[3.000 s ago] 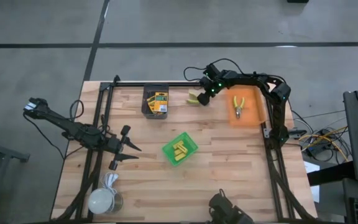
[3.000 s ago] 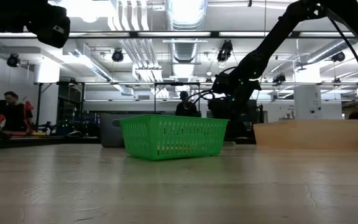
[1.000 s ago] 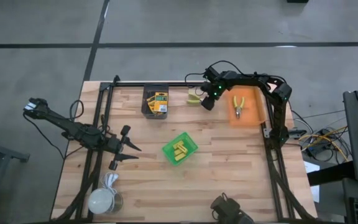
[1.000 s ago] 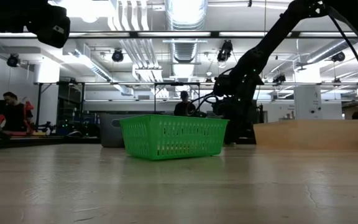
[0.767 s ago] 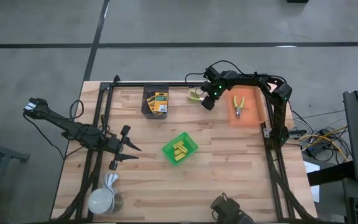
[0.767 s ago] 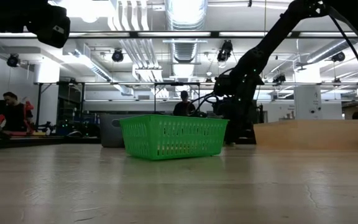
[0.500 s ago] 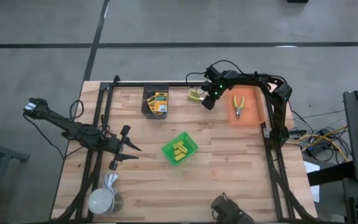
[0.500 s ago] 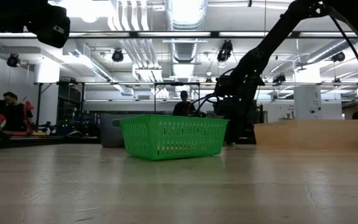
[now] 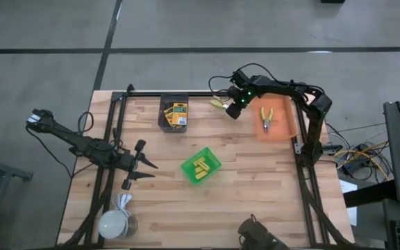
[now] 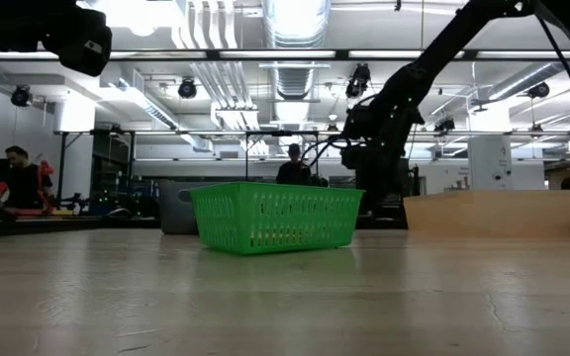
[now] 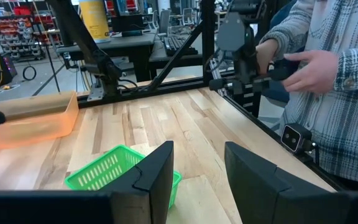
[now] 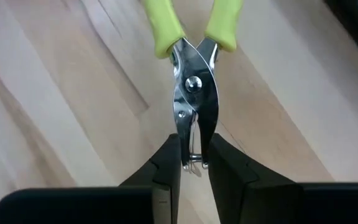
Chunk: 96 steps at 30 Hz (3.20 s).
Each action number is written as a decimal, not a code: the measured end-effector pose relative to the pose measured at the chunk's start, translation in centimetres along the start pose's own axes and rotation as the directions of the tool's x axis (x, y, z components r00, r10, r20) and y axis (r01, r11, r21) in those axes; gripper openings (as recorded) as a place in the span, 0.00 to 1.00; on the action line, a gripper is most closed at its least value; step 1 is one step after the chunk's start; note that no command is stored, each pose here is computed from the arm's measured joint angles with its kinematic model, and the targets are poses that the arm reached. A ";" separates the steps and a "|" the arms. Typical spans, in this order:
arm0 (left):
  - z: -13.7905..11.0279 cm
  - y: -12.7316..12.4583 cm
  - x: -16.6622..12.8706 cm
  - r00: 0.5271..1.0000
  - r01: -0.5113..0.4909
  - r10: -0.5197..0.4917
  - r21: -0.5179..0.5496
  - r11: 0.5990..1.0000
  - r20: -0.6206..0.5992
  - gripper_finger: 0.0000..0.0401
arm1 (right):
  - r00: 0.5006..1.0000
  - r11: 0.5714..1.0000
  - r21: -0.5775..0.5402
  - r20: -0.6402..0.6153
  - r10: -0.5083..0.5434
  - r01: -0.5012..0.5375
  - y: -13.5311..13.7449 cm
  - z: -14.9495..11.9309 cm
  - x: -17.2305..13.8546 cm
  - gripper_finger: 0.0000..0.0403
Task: Pick & Place School Supplies
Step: Put the green hole puncher into the orange bin
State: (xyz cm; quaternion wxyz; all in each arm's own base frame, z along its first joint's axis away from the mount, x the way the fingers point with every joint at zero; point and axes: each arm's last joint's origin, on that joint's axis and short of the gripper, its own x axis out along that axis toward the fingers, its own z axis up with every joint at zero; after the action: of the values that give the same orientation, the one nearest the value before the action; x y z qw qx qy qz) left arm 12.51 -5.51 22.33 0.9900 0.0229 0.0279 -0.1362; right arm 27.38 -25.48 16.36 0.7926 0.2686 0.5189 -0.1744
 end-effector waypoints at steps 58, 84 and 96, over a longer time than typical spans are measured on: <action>0.0 0.0 0.0 1.000 0.000 0.000 0.000 1.000 -0.002 0.37 | 0.840 0.679 0.619 0.055 -0.540 0.395 3.0 -8.9 -13.3 0.14; 0.0 0.0 0.0 1.000 0.000 0.000 0.000 1.000 -0.002 0.37 | 0.883 0.543 0.751 -0.112 -0.455 0.375 1.3 -13.2 -5.7 0.14; 0.0 0.0 0.0 1.000 0.000 0.000 0.000 1.000 -0.002 0.37 | 0.891 0.543 0.752 -0.125 -0.437 0.373 0.9 -12.8 -4.5 0.19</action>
State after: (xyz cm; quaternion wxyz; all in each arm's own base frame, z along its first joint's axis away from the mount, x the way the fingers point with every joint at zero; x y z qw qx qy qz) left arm 12.51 -5.51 22.30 0.9900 0.0232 0.0288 -0.1361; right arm 16.74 -16.96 16.64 0.5631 0.4408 0.4137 -0.5634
